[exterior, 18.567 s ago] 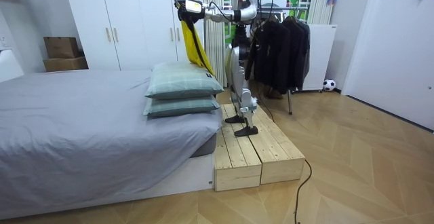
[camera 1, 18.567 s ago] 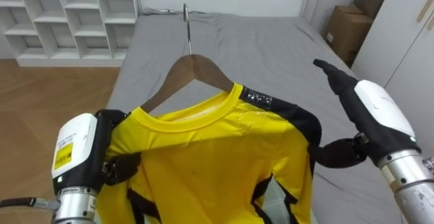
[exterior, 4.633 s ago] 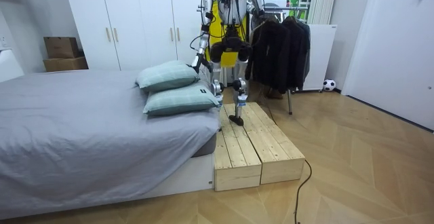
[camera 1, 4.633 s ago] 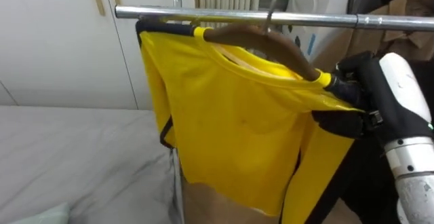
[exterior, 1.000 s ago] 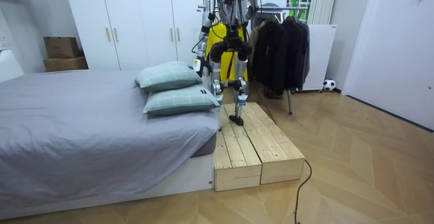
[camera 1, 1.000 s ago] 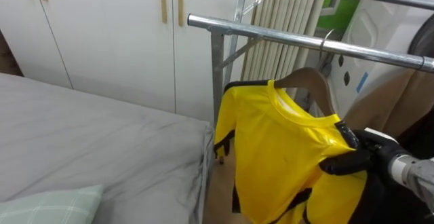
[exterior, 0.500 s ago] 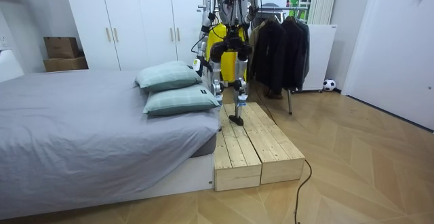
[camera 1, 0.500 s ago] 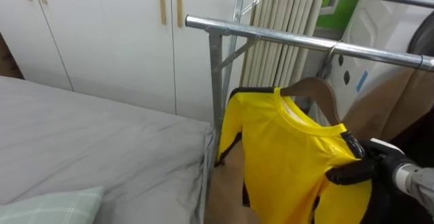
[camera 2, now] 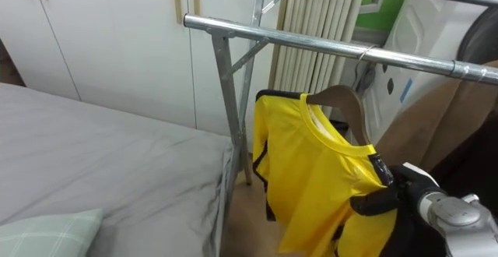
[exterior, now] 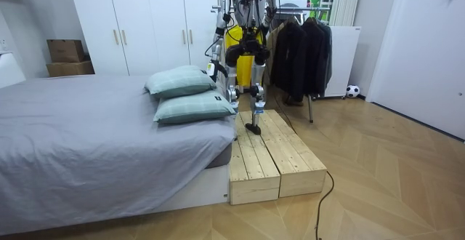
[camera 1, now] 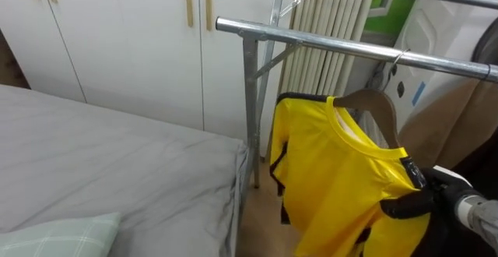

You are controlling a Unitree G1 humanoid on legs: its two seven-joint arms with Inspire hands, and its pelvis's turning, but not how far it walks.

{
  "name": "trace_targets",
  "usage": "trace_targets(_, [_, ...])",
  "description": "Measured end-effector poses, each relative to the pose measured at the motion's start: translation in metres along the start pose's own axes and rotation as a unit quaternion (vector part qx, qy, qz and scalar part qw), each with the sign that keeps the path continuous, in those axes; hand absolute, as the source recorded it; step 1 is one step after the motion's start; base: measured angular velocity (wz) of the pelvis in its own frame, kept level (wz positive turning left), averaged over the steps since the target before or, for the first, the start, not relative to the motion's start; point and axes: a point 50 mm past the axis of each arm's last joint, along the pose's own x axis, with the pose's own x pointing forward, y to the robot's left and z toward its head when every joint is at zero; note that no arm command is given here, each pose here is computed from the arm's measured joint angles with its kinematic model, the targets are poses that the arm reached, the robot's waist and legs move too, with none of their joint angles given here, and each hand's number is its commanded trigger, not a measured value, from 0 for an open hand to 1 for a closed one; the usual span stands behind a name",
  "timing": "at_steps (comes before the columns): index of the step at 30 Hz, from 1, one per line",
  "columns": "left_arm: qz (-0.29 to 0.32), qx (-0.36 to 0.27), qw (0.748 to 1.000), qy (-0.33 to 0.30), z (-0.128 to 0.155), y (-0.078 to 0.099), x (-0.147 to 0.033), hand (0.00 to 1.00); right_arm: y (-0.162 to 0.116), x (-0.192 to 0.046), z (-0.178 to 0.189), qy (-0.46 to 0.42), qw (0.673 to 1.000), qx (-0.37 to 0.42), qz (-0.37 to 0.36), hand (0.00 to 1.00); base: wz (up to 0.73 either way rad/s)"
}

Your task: Hang clothes

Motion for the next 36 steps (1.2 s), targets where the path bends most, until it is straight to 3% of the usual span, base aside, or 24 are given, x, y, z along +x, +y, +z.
trace_targets(9, [-0.001, 0.0, 1.0, 0.0, -0.0001, -0.0001, 0.0, 0.0, 0.0013, 0.0004, 0.0, 0.001, 1.0, -0.004, 0.002, 0.98, 0.0])
trace_targets(10, [-0.001, 0.0, 1.0, 0.0, -0.0001, -0.0001, 0.0, 0.0, 0.0013, 0.0004, 0.0, 0.001, 1.0, -0.004, 0.002, 0.71, 0.0])
trace_targets(11, [-0.001, 0.0, 1.0, 0.0, -0.0001, -0.0001, 0.0, 0.0, 0.0013, 0.0004, 0.0, 0.001, 1.0, -0.004, 0.002, 0.0, 0.0])
trace_targets(36, [0.001, 0.0, 1.0, -0.001, 0.0006, 0.0011, 0.0, 0.0, 0.0028, 0.0015, 0.0001, 0.002, 1.0, -0.008, -0.013, 0.0, 0.0])
